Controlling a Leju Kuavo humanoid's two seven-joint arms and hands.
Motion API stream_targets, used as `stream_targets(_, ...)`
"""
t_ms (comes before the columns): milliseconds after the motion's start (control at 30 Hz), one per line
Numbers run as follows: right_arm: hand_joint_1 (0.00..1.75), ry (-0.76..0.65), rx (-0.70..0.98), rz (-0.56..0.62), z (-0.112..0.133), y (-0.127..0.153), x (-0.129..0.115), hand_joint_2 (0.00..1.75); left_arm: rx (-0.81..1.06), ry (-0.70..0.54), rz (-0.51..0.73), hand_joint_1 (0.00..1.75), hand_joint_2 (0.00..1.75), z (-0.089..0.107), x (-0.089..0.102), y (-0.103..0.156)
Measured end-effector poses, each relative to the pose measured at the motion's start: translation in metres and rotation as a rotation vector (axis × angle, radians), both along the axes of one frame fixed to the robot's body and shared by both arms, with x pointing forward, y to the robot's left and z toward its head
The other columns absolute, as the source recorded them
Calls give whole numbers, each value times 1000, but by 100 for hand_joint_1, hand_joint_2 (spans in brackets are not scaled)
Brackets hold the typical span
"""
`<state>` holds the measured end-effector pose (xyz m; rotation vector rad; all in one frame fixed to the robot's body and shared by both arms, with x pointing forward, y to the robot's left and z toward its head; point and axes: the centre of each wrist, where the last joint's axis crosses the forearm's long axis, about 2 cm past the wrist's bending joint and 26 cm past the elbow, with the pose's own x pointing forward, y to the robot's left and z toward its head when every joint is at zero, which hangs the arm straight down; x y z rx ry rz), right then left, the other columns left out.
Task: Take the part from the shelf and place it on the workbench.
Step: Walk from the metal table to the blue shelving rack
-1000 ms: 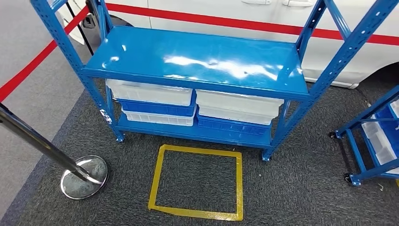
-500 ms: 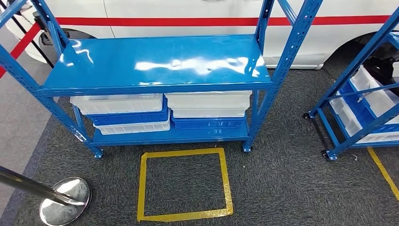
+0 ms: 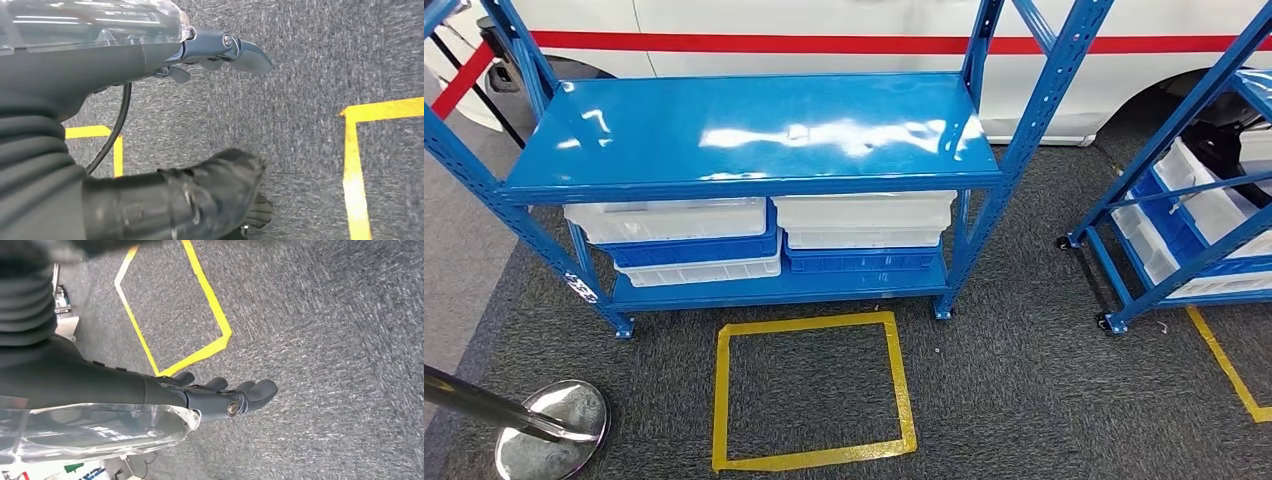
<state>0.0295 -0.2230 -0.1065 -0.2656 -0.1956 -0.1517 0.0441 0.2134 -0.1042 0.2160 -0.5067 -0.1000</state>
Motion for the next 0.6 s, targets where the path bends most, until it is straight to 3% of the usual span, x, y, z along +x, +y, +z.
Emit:
stream_targets(267, 0, 4, 29, -16, -2, -6, -7, 175, 5, 16, 35, 0, 175, -2, 3, 18)
stream_targets(600, 0, -66, 24, -2, -1, -30, 13, 175, -26, 125, 65, 0, 175, -7, -33, 33)
